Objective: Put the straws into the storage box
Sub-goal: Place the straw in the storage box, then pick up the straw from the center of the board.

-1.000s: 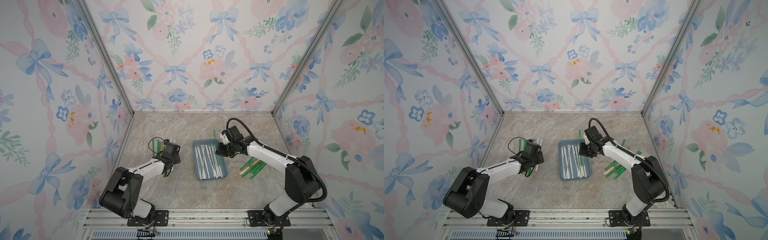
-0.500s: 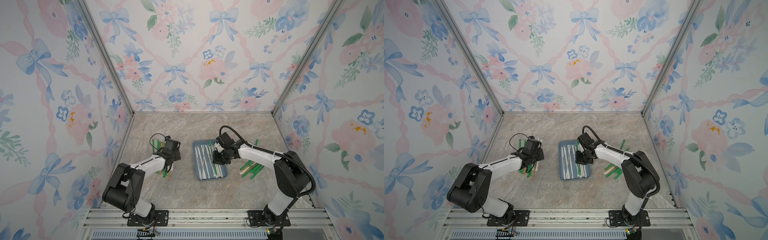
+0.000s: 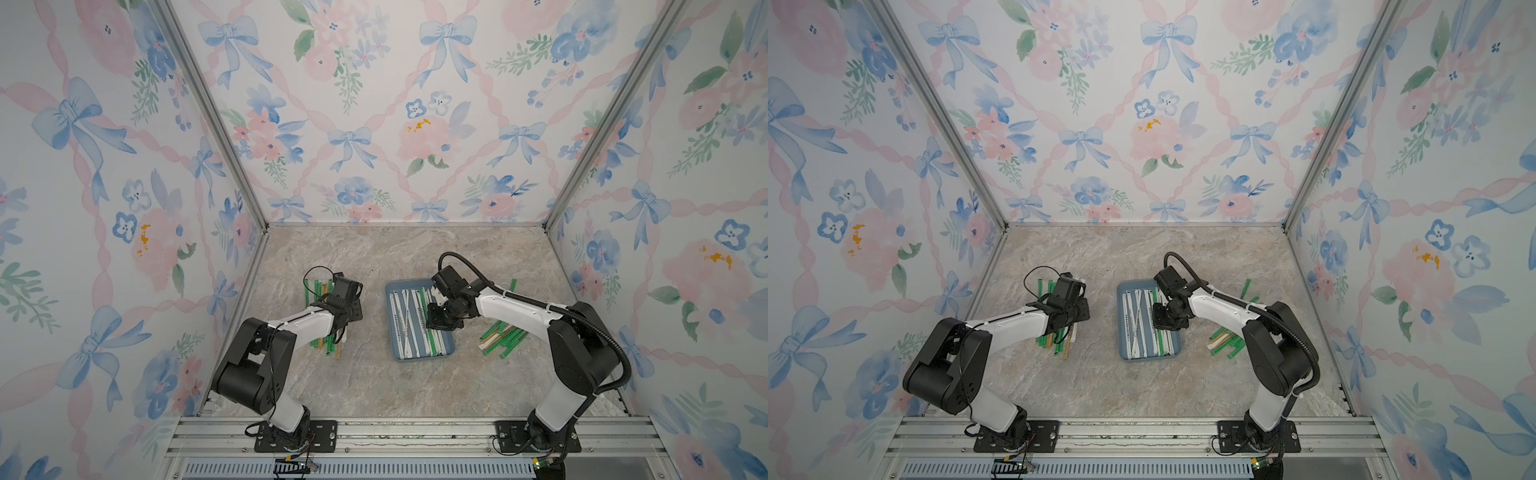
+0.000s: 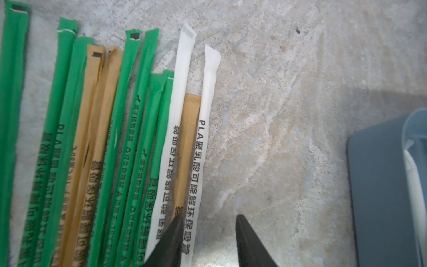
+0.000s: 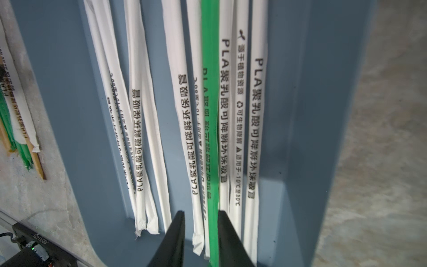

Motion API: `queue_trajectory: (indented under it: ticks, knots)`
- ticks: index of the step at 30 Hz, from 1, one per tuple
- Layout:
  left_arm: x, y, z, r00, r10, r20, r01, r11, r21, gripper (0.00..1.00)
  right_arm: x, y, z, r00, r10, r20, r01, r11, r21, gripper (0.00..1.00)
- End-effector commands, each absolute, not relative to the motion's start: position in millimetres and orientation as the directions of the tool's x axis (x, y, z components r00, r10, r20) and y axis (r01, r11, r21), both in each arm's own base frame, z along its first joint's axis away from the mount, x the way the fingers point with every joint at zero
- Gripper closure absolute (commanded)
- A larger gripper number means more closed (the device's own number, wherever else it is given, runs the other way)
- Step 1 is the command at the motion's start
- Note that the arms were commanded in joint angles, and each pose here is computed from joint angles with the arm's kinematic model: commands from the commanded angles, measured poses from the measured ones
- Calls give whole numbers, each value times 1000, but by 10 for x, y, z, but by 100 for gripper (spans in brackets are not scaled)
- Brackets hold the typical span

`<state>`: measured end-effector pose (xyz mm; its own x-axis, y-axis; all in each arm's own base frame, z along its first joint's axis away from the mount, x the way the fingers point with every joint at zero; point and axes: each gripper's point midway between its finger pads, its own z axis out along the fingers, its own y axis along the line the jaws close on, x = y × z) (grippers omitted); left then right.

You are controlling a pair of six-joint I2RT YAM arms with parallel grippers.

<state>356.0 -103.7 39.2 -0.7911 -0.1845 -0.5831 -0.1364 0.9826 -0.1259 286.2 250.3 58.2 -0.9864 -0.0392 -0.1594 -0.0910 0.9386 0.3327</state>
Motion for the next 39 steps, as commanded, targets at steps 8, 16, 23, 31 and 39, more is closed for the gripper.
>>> queue_trajectory:
  ticks: [8, 16, 23, 31, 39]
  knots:
    - [3566, -943, 281, -806, -155, -571, -145, 987, -63, 61, 2971, 2240, 756, -977, 14, -214, -56, 947, 315, 73]
    - [3519, -982, 198, -822, -158, -547, -141, 987, -74, 76, 3028, 2024, 890, -966, 61, -250, -23, 946, 322, 72]
    - [3464, -1011, 156, -829, -155, -537, -136, 988, -74, 81, 3057, 1833, 917, -962, 100, -255, 12, 946, 325, 72]
    - [3405, -1103, 94, -841, -144, -521, -121, 990, -78, 95, 3106, 1423, 1001, -943, 189, -274, 94, 941, 324, 72]
    - [3504, -1220, 315, -814, -166, -557, -107, 985, -136, 100, 3074, 927, 1086, -912, 292, -288, 193, 925, 328, 71]
